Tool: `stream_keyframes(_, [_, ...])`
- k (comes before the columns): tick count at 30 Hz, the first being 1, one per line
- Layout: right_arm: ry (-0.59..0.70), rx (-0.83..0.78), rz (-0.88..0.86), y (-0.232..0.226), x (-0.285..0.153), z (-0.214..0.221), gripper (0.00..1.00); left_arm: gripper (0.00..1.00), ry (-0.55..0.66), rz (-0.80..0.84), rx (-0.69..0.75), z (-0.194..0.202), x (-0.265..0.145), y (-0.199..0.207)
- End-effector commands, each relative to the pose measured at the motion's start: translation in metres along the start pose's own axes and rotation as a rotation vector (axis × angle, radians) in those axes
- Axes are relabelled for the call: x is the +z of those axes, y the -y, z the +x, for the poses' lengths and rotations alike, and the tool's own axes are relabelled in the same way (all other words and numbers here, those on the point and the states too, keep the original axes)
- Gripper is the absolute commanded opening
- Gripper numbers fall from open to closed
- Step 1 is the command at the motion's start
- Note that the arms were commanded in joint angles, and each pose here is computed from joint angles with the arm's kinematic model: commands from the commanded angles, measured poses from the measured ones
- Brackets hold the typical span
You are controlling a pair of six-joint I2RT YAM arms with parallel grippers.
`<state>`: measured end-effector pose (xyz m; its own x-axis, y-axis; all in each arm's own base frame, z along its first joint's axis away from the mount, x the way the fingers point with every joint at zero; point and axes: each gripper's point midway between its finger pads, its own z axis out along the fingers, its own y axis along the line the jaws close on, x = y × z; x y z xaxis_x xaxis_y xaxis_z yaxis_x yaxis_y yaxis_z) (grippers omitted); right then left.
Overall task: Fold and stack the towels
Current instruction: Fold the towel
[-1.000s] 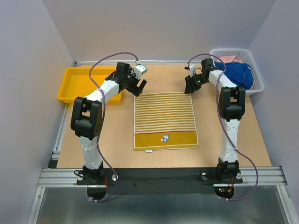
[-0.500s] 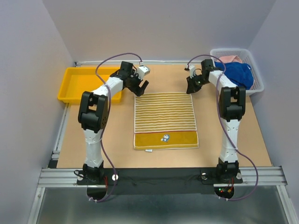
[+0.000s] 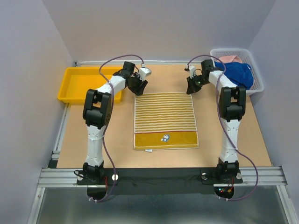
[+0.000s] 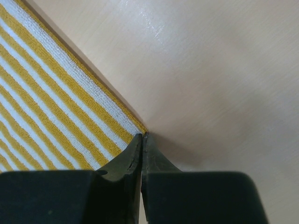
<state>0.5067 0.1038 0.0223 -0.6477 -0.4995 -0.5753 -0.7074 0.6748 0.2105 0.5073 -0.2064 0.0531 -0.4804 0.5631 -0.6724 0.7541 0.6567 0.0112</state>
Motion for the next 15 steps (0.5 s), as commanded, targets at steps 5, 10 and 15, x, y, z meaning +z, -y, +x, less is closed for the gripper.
stream_keyframes(5, [-0.338, 0.115, -0.035, -0.020, 0.023, 0.099, 0.02, 0.61, -0.007, 0.029, 0.021, -0.008, -0.011, 0.004])
stream_keyframes(10, [-0.342, 0.117, -0.033, -0.021, 0.024, 0.101, 0.02, 0.61, -0.038, 0.051, 0.000, 0.002, -0.010, 0.005])
stream_keyframes(15, [-0.350, 0.118, -0.030, -0.022, 0.025, 0.104, 0.02, 0.61, -0.063, 0.052, -0.021, 0.012, -0.010, 0.003])
